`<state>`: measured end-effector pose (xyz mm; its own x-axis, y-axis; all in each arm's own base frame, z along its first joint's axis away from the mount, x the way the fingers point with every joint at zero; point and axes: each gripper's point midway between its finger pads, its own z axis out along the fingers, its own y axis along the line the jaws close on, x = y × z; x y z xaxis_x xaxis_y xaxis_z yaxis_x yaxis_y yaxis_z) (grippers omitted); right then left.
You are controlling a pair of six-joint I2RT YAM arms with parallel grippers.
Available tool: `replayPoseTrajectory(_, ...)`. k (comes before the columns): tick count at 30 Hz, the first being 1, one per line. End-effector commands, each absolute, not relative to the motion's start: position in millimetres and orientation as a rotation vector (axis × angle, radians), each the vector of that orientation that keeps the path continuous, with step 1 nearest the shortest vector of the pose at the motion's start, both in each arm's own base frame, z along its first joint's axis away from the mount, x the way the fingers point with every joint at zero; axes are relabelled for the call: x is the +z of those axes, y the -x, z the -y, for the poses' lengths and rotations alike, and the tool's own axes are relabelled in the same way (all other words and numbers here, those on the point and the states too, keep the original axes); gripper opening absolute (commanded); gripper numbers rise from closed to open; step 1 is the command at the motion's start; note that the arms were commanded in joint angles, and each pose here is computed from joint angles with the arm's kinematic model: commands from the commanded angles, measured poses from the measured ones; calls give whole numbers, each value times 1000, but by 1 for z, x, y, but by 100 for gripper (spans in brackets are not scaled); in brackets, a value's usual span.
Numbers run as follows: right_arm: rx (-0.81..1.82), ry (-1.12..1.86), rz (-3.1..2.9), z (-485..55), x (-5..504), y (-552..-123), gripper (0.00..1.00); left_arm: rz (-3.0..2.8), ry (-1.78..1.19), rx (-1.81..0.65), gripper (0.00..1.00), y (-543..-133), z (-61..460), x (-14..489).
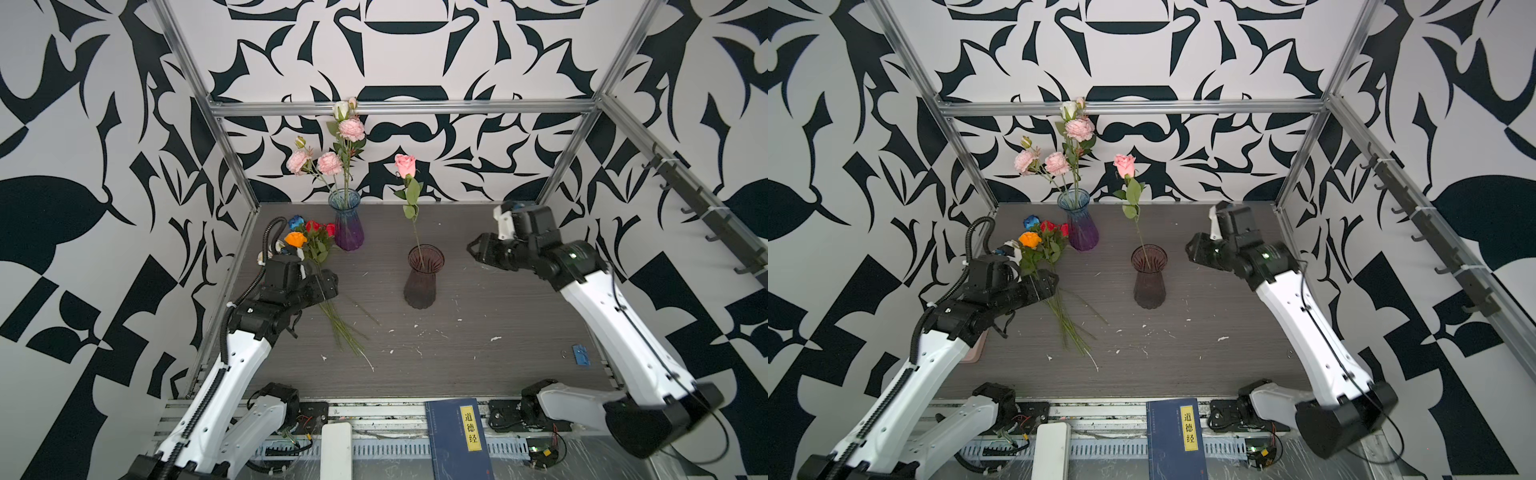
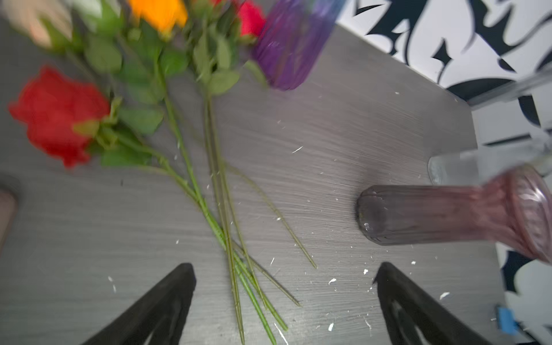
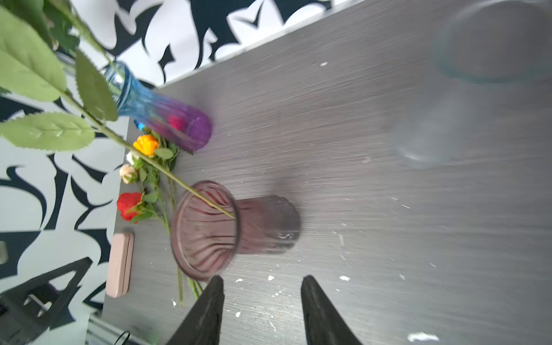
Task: Arrange flowers in a vase
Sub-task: Move the vase to the center of the table, then pick up the flower from the flowers.
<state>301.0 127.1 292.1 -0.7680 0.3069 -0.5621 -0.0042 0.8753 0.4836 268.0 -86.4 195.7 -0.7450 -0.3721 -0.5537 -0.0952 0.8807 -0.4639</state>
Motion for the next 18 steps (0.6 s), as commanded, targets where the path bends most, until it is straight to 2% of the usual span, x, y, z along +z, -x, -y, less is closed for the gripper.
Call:
replayPoseTrajectory(1, 570, -281, -2466, -108, 249, -283, 46, -2416, 422, -747, 87, -264, 98, 185)
replayPoseTrajectory(4, 582, -337, -2536, -98, 207, -267, 45, -2444, 489, -662, 74, -271, 88, 169)
replayPoseTrajectory(10, 609, -400, -2643, -99, 131, -243, 44, -2541, 501, -574, 56, -295, 85, 138)
replayPoseTrajectory(14, 639, -425, -2677, -102, 97, -235, 43, -2575, 508, -507, 41, -319, 82, 119)
replayPoseTrajectory(18, 619, -407, -2684, -99, 85, -230, 43, -2617, 477, -435, 33, -347, 80, 104)
